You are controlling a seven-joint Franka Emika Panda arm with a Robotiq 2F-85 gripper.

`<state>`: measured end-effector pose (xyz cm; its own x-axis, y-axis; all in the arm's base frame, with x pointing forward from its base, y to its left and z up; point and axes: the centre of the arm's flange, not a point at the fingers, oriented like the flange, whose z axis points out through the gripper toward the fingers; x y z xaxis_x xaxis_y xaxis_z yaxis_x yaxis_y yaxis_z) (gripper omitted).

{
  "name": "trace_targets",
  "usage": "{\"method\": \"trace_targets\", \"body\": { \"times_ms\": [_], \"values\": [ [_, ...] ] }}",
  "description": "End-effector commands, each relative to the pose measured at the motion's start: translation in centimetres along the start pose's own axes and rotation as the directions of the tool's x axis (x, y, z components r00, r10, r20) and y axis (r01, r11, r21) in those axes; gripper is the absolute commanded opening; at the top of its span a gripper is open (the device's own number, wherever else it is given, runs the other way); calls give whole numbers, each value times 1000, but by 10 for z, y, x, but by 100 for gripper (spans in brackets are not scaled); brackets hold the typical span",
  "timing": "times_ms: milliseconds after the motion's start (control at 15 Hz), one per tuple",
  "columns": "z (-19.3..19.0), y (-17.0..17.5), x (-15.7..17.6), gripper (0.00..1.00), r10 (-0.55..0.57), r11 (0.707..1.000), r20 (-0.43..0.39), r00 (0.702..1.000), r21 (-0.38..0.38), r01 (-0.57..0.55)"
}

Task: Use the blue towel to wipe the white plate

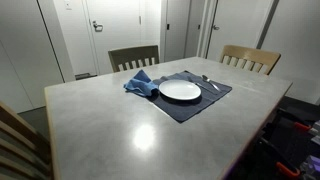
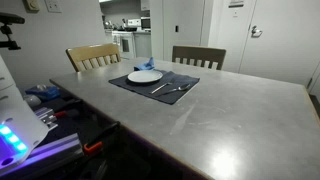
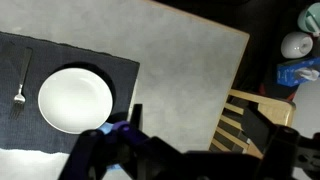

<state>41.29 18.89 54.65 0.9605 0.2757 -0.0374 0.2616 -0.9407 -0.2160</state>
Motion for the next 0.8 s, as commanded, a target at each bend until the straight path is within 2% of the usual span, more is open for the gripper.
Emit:
{"method": "trace_targets", "body": {
  "times_ms": [0, 400, 733],
  "values": [
    [0, 0, 0, 100, 0, 1000, 0, 1000, 0, 0],
    [-16, 7, 18, 100, -69, 996, -54, 996, -63, 66],
    [-36, 13, 48, 100, -148, 985, -163, 976, -109, 131]
  ]
}}
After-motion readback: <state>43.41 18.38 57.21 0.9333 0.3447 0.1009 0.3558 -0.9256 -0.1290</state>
